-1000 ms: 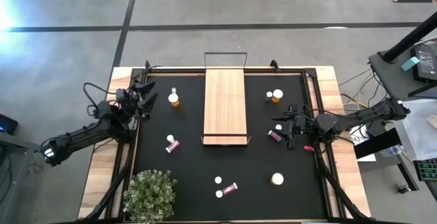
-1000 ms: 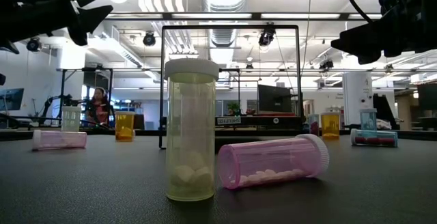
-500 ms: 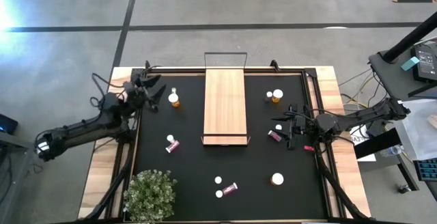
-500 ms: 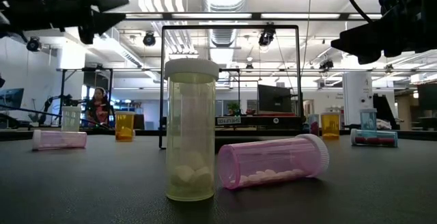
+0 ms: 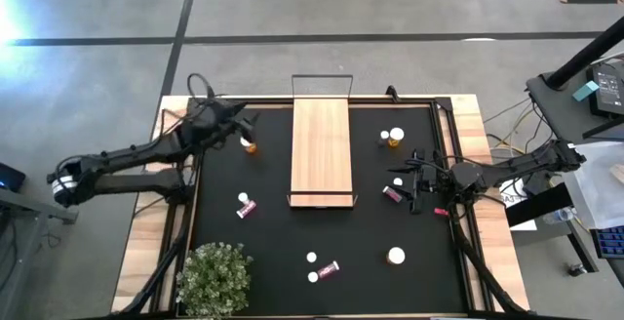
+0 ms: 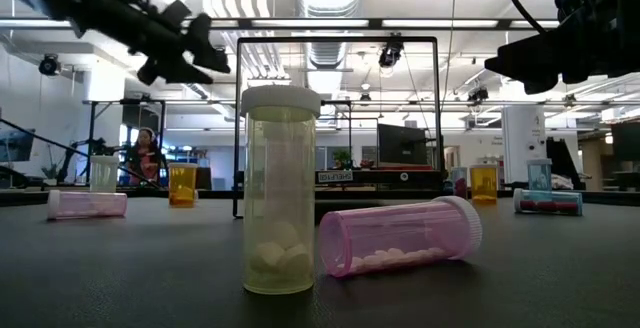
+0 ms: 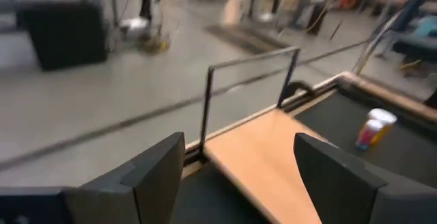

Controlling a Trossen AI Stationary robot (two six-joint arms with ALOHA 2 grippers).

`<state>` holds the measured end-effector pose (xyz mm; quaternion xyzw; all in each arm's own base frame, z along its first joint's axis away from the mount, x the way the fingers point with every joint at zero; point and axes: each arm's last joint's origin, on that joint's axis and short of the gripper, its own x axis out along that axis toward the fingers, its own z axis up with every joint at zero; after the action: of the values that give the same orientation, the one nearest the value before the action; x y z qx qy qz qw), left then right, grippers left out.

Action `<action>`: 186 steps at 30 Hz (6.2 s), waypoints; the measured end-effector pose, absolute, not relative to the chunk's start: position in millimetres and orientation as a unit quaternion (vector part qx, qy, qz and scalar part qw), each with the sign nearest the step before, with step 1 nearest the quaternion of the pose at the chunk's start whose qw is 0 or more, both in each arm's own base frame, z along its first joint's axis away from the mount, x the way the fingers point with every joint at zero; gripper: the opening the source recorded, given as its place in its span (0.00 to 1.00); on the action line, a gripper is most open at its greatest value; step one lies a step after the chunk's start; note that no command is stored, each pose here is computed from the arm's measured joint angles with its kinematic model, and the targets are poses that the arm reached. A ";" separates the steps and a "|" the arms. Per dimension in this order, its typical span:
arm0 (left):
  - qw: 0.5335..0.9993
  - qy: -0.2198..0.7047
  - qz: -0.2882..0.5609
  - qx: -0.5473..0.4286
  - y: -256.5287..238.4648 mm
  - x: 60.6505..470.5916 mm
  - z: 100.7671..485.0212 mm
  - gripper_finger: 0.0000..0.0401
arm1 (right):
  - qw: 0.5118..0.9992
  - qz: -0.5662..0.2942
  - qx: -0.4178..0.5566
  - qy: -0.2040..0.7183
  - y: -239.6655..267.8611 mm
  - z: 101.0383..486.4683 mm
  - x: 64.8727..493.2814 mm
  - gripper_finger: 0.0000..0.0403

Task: Pick and place medicine bottles onto shelf by color
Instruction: Put the top left orange medicine bottle on the shelf

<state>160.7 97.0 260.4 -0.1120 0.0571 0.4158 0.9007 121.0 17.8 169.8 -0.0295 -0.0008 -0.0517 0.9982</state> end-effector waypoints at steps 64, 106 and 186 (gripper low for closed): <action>0.642 0.313 0.565 -0.412 114.8 194.3 204.5 0.87 | 0.998 -0.052 -0.030 -0.001 17.8 169.8 121.0 0.49; 0.628 0.352 0.594 -0.359 127.4 213.2 169.6 0.50 | 0.998 -0.052 -0.030 -0.001 17.8 169.8 121.0 0.49; 0.853 0.389 0.322 -0.137 191.6 390.2 233.8 0.45 | 0.998 -0.052 -0.030 0.000 17.8 169.7 121.0 0.49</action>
<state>390.2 191.6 233.8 -0.1365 0.3885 0.3219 0.8525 121.0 17.8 169.7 -0.0296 -0.0004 -0.0515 0.9982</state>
